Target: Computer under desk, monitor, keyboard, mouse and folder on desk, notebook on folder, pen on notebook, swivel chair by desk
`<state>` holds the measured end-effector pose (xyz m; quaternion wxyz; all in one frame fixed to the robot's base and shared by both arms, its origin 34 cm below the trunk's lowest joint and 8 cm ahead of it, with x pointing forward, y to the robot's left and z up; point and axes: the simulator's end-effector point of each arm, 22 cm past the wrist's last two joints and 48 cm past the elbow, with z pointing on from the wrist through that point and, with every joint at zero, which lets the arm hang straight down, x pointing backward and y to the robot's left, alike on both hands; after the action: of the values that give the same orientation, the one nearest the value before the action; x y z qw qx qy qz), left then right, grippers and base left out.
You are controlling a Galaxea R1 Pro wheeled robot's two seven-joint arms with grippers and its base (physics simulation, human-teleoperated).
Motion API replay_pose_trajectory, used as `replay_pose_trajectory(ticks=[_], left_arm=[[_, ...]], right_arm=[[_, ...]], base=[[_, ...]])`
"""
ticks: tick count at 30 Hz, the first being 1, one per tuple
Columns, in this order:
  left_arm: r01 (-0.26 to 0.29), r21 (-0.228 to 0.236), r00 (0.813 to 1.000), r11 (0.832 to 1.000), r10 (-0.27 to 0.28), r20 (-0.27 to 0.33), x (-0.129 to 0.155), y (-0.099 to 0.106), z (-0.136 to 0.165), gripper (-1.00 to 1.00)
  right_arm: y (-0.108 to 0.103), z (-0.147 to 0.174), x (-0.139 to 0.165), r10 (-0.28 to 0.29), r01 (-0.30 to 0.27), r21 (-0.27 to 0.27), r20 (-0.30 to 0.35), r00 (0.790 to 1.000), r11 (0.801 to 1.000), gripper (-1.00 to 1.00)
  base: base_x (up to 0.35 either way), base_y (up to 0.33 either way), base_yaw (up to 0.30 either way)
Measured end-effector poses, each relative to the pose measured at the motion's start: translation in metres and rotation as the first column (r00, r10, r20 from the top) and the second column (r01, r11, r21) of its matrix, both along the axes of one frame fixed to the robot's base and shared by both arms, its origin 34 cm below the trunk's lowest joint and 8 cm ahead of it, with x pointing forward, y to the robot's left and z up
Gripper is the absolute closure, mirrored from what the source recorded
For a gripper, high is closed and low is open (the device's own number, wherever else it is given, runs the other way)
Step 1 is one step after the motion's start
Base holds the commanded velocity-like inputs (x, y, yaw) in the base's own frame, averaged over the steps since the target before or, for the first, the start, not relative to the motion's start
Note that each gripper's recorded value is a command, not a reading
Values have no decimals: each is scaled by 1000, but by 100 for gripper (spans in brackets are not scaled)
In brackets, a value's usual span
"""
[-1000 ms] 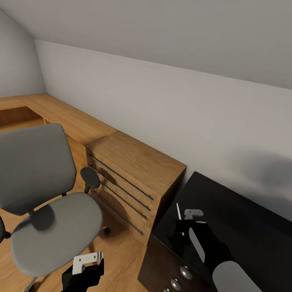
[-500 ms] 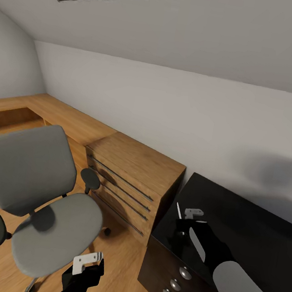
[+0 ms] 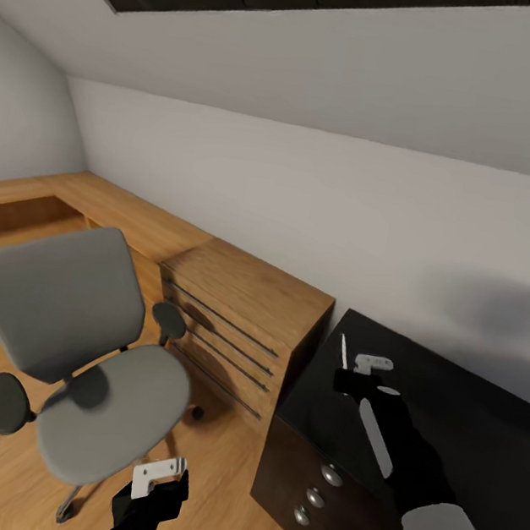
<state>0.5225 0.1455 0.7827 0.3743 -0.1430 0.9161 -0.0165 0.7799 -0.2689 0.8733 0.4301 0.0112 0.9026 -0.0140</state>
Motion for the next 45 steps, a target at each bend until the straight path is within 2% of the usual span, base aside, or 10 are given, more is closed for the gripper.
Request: replay_pose_trajectory(ticks=[4,11,12,15,17,28,38,39,43,45], left_arm=[[0,0,1000,1000,0,-1,-1,0,5,-100],[1,0,1000,1000,-1,-1,-3,0,13,-100],[0,0,1000,1000,0,-2,-3,0,13,-100],[0,0,1000,1000,0,-1,-3,0,13,-100],[1,0,1000,1000,-1,-5,-3,0,12,-100],[-8,20,1000,1000,8,-29,-8,8,1,-100],[-62,54,996,997,66,-59,-10,37,-14,-100],[-63,58,996,996,66,-64,-11,38,-16,-100],[-50,135,982,990,73,-173,-45,58,-61,-100],[-46,155,977,987,77,-199,-54,64,-71,-100]], right_arm=[[-5,32,-20,-30,29,14,41,999,999,100],[-10,46,-25,-45,44,22,51,998,999,100],[-15,49,-25,-71,69,43,57,996,997,100],[-18,50,-24,-95,91,66,60,994,994,100],[-26,54,-24,-149,141,112,66,987,984,100],[-32,54,-24,-170,161,124,65,983,979,100],[-36,54,-25,-182,173,128,65,981,977,100],[-36,54,-25,-182,173,128,65,981,977,100],[-39,54,-25,-189,180,130,65,980,975,100],[-41,53,-25,-192,183,131,64,979,974,100]], base=[[-242,0,0],[-55,0,0],[-5,0,0],[-3,0,0],[0,0,0],[-132,0,-193],[-244,0,-36],[-41,0,-2],[-12,0,-1],[-3,0,0]])
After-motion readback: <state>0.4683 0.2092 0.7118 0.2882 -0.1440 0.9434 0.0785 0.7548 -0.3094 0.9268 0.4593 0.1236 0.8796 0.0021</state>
